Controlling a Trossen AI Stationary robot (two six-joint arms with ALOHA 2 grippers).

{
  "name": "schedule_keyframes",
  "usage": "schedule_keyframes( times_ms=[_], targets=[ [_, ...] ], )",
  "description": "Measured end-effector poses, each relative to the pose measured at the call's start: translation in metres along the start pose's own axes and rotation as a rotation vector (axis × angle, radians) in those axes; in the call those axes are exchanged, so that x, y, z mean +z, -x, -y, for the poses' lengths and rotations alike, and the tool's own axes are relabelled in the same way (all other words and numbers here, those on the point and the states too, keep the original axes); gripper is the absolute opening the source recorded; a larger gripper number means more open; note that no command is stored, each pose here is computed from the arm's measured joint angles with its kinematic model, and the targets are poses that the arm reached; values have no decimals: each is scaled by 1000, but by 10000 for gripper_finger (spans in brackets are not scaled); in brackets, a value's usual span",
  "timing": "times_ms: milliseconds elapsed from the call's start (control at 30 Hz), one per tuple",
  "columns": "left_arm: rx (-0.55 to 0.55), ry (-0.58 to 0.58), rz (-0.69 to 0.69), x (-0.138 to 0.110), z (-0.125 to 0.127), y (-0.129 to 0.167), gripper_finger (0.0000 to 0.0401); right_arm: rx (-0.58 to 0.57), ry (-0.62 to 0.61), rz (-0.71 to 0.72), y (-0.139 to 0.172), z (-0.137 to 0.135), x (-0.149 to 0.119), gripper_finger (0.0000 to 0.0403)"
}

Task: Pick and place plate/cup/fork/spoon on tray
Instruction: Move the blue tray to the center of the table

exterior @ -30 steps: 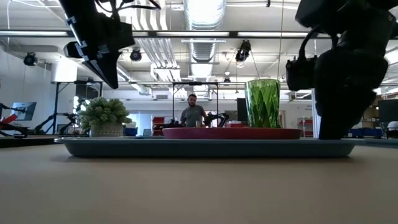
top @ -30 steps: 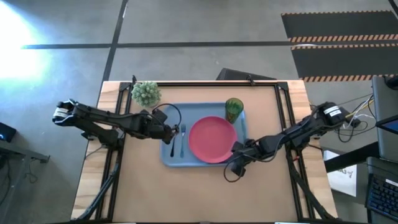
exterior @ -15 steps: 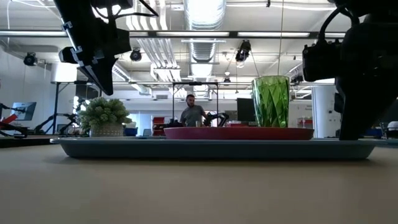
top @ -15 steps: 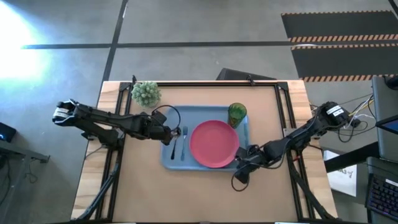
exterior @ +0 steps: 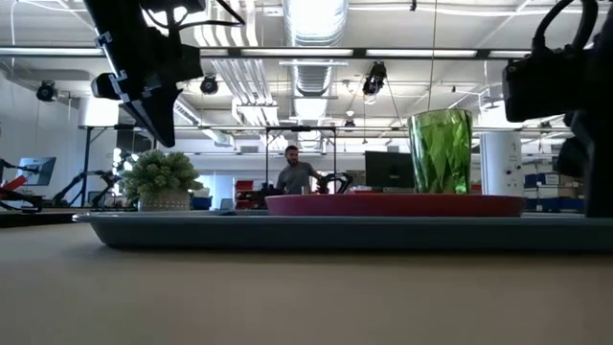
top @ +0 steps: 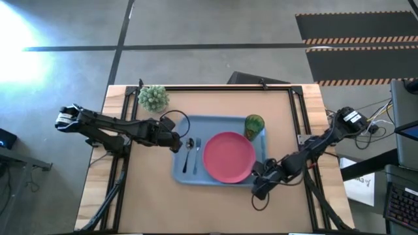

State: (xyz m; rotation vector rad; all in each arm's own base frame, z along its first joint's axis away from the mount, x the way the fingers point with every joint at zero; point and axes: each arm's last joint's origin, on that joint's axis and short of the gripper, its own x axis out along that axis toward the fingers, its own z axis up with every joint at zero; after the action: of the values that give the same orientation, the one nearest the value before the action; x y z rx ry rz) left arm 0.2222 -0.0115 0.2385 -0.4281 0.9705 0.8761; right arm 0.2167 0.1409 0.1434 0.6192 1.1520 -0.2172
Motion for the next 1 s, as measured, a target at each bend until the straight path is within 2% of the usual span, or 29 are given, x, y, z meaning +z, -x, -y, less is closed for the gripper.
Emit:
schedule_keyframes(
  times_ms=[267, 433, 567, 700, 867, 1000],
  targets=[
    [-41, 25, 28, 3, 5, 0, 0, -20, 6, -16, 2, -2, -12, 8],
    [-25, 14, 16, 2, 9, -7, 0, -14, 48, 136, 18, -8, -4, 8],
    [-58, 0, -41, 0, 20, -18, 0, 28, 106, 346, 51, -21, 12, 8],
    [-115, -60, -113, -8, 39, -32, 0, 87, 178, 540, 97, -31, 25, 8],
    [-114, -146, -219, -29, 56, -45, 0, 143, 270, 712, 153, -32, 36, 8],
    [-101, -159, -298, -43, 62, -48, 0, 174, 320, 807, 187, -27, 39, 8]
  ],
)
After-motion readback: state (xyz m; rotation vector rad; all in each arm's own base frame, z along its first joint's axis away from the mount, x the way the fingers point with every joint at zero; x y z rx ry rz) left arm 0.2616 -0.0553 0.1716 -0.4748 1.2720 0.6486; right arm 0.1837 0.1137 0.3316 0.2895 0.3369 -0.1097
